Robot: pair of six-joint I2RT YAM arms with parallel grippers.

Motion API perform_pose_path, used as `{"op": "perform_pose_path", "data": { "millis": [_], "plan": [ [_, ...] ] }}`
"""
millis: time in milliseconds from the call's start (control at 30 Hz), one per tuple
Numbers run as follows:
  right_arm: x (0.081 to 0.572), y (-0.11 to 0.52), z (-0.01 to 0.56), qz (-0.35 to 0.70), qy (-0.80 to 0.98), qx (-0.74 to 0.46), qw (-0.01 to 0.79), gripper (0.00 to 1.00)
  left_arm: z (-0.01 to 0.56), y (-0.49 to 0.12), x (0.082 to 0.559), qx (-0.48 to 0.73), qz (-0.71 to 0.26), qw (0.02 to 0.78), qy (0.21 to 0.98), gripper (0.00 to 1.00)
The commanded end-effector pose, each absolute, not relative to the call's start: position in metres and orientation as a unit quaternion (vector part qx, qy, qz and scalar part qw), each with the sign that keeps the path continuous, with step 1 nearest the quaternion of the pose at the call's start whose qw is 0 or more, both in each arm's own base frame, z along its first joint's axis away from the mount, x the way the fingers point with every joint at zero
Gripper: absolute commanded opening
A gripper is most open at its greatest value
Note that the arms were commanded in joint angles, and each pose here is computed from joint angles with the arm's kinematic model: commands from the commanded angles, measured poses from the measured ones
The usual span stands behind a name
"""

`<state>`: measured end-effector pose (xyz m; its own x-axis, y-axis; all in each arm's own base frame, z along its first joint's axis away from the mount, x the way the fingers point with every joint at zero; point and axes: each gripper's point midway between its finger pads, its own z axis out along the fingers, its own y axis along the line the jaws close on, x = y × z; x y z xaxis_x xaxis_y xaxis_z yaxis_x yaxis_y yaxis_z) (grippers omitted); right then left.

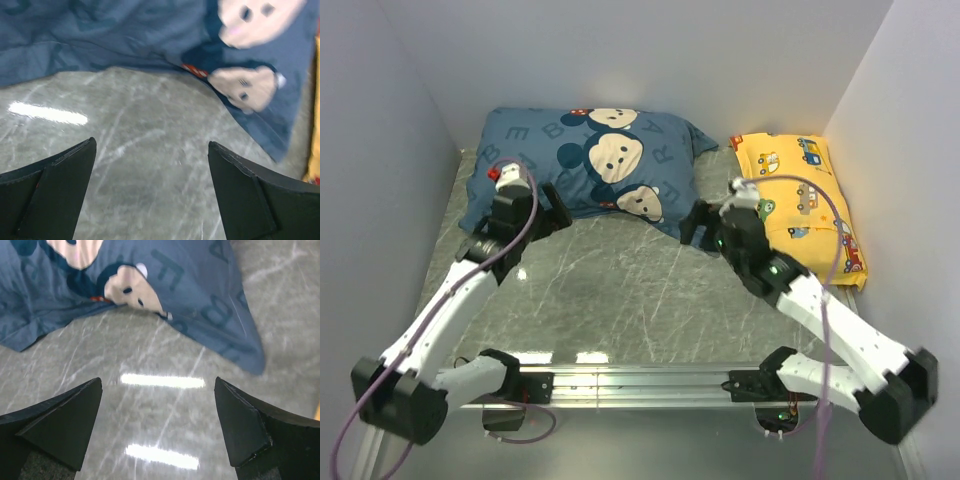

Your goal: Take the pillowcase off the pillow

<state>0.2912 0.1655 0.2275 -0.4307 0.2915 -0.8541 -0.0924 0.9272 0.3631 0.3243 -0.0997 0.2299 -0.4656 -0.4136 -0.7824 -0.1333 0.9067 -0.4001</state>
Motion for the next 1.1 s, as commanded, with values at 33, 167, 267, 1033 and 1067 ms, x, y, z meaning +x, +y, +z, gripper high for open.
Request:
{"op": "perform_pose_path", "data": {
  "millis": [33,167,267,1033,1067],
  "plan": [
    [0.349,0.184,0.233,0.191,0.830,0.041,0.523,0.98,0.235,-0.042,0.369,-0.278,-0.104,0.503,0.812,0.99],
    [0.396,0.191,0.223,0.184,0.833,0.039,0.521,0.97,0.202,0.009,0.398,-0.353,-0.077,0.487,0.795,0.99],
    [0.422,0.196,0.194,0.157,0.848,0.026,0.505,0.97,0.182,0.048,0.414,-0.388,-0.025,0.483,0.784,0.99],
    [0.466,0.190,0.086,0.153,0.893,0.074,0.416,0.23,0.053,0.105,0.454,-0.442,0.009,0.360,0.822,0.01],
    [0.465,0.189,0.088,0.149,0.895,0.074,0.413,0.14,0.062,0.106,0.454,-0.442,0.008,0.368,0.818,0.01]
  ]
}}
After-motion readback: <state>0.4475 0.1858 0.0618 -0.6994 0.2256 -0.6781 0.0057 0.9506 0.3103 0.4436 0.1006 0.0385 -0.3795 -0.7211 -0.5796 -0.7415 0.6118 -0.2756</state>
